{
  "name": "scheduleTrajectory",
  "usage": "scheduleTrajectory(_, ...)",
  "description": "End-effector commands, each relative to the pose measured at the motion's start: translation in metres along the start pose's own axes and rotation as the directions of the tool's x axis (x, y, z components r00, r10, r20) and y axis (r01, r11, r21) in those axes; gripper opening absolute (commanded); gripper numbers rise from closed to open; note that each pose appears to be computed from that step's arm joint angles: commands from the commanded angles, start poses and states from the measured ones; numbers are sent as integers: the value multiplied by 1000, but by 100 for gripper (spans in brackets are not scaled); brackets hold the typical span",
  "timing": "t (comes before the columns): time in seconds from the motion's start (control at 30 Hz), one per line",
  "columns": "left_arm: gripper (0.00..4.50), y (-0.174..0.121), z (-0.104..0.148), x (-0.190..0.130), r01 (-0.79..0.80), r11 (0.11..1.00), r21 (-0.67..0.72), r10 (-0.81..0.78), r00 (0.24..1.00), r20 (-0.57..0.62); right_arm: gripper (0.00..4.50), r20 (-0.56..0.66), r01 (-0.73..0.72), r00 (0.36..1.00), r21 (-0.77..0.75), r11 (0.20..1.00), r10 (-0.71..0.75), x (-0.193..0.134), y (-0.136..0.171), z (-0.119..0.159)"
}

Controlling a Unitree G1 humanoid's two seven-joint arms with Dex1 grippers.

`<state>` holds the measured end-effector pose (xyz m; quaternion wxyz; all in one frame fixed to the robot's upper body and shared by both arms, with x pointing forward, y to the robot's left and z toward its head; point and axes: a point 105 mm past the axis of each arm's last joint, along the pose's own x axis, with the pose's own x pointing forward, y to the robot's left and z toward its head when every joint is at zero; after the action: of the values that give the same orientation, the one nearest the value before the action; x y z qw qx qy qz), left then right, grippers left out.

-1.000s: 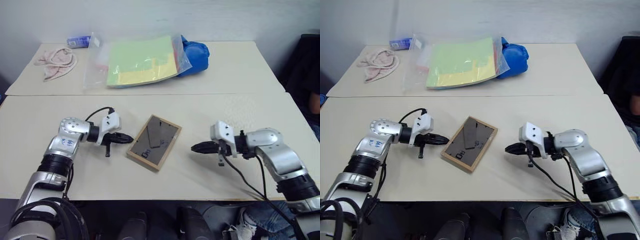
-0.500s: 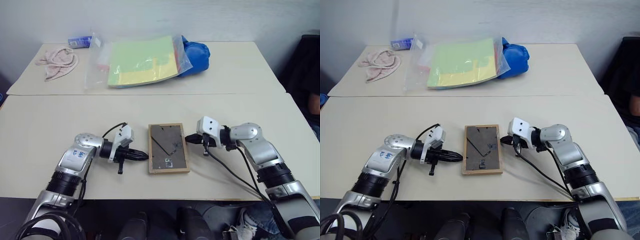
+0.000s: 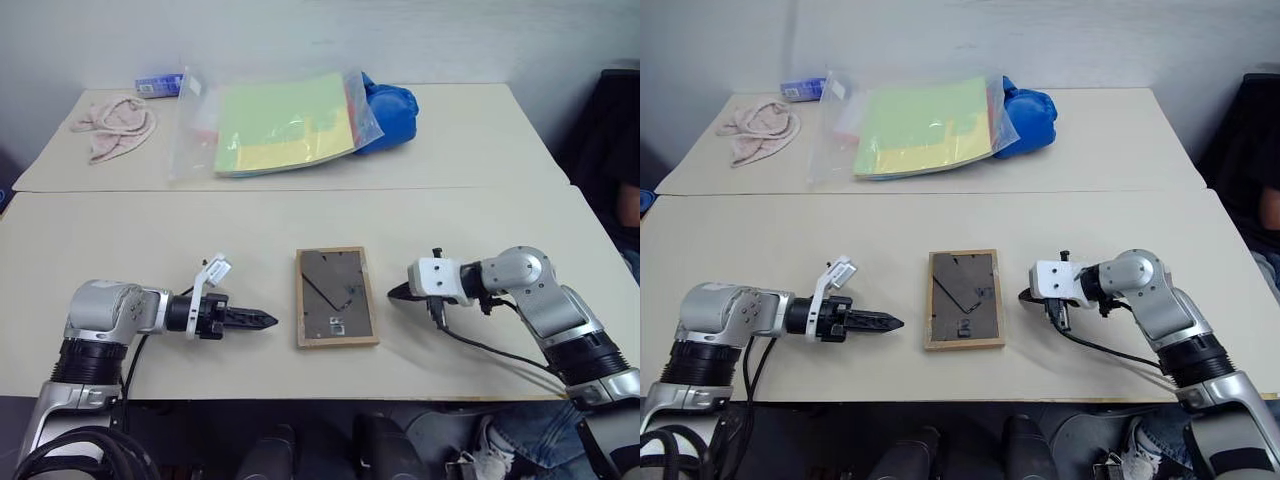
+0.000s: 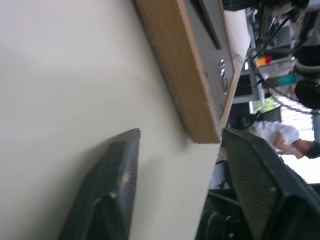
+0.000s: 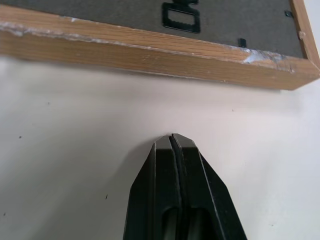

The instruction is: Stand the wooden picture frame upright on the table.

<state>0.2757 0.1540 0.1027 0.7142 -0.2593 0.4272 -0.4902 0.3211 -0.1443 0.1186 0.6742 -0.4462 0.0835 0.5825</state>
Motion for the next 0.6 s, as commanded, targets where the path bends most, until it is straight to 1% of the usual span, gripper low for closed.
scheduleTrajectory(0.03, 394, 0, -4, 19, 23, 994, -106, -25, 1000, -13, 0, 22, -42, 999, -37, 998, 43, 10, 10, 9)
scheduleTrajectory(0.1, 448, 0, -6, 36, 5, 994, -112, -10, 999, -42, 0, 38, -48, 998, -47, 998, 49, 16, 12, 13)
scheduleTrajectory(0.17, 448, 0, -8, 49, -5, 994, -108, -1, 998, -61, 0, 52, -51, 997, -49, 997, 53, 20, 14, 18)
scheduleTrajectory(0.3, 448, -10, -7, 74, 35, 996, -87, -43, 995, -88, 0, 72, -49, 996, -52, 997, 52, 25, 14, 26)
scheduleTrajectory(0.37, 448, -14, -8, 82, 45, 996, -76, -53, 994, -100, 0, 77, -47, 996, -48, 998, 50, 27, 14, 28)
scheduleTrajectory(0.5, 448, -22, -2, 87, 81, 994, -76, -87, 993, -83, 0, 78, -47, 996, -42, 998, 50, 28, 16, 30)
scheduleTrajectory(0.6, 448, -25, 11, 80, 93, 994, -62, -96, 995, -41, 0, 57, -47, 997, -40, 998, 50, 24, 18, 26)
